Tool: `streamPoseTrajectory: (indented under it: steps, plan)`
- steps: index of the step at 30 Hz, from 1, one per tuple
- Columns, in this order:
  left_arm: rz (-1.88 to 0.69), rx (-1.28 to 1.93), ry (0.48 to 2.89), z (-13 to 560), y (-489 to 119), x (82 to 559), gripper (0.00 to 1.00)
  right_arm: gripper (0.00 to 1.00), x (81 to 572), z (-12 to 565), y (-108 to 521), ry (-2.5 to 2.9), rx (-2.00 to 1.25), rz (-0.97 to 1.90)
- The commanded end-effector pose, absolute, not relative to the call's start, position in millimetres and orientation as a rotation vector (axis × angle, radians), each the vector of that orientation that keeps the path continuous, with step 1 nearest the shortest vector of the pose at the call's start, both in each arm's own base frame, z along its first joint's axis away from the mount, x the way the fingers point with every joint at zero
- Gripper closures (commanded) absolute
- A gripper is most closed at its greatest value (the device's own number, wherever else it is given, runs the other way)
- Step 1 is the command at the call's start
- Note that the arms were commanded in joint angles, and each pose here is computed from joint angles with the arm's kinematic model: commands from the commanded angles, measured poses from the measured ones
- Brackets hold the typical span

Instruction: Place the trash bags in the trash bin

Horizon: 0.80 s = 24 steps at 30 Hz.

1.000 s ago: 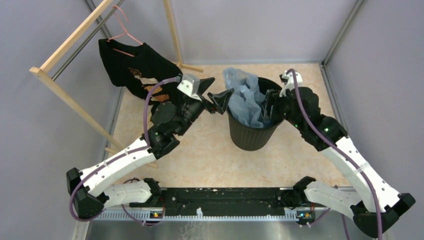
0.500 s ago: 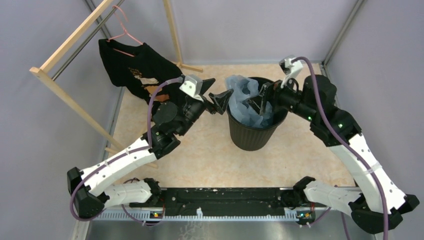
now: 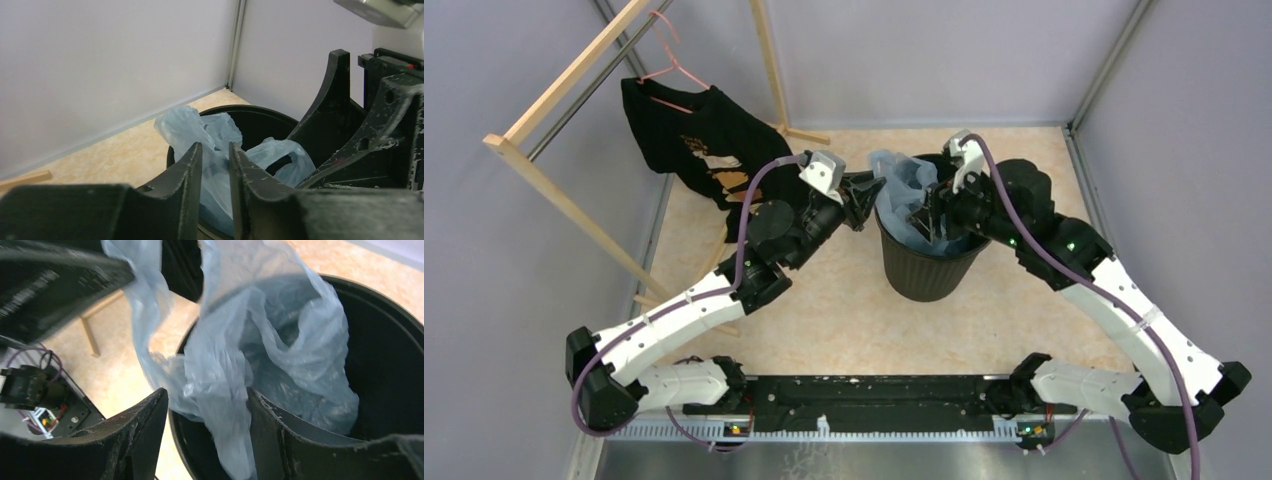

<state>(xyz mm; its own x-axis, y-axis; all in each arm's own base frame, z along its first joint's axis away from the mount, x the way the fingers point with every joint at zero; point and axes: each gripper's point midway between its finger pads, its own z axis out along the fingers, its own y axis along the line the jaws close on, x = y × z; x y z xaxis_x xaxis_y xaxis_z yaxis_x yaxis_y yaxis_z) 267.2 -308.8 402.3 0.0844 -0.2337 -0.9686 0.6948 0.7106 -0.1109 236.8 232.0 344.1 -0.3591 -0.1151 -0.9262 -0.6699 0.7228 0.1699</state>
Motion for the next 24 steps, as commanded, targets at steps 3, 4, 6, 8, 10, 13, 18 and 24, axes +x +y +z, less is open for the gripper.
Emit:
streamPoseTrajectory:
  steps: [3, 4, 6, 8, 10, 13, 18, 24]
  plan:
    - [-0.733, 0.408, 1.243, 430.3, -305.3, 265.9, 0.79, 0.42, 244.3, 347.7, 210.0, 1.806, -0.467, 0.581]
    - [-0.733, 0.407, 1.242, 430.7, -305.0, 265.7, 0.82, 0.42, 245.9, 344.0, 210.6, 1.806, -0.455, 0.584]
    - [-0.733, 0.406, 1.240, 430.7, -304.5, 265.3, 0.88, 0.45, 249.1, 336.6, 213.0, 1.819, -0.446, 0.583]
    - [-0.733, 0.405, 1.240, 430.6, -304.5, 265.6, 0.92, 0.54, 253.9, 334.4, 212.3, 1.830, -0.420, 0.568]
    - [-0.732, 0.402, 1.240, 431.2, -303.8, 265.5, 0.97, 0.69, 256.4, 339.9, 209.1, 1.823, -0.389, 0.558]
    - [-0.724, 0.394, 1.240, 431.3, -302.2, 266.6, 1.00, 0.86, 255.0, 356.1, 201.6, 1.774, -0.341, 0.559]
    - [-0.725, 0.370, 1.242, 433.7, -298.5, 267.0, 1.00, 1.00, 245.0, 374.8, 193.1, 1.717, -0.285, 0.604]
    - [-0.832, 0.399, 1.268, 442.6, -311.9, 256.6, 0.38, 1.00, 235.6, 375.1, 196.7, 1.715, -0.281, 0.672]
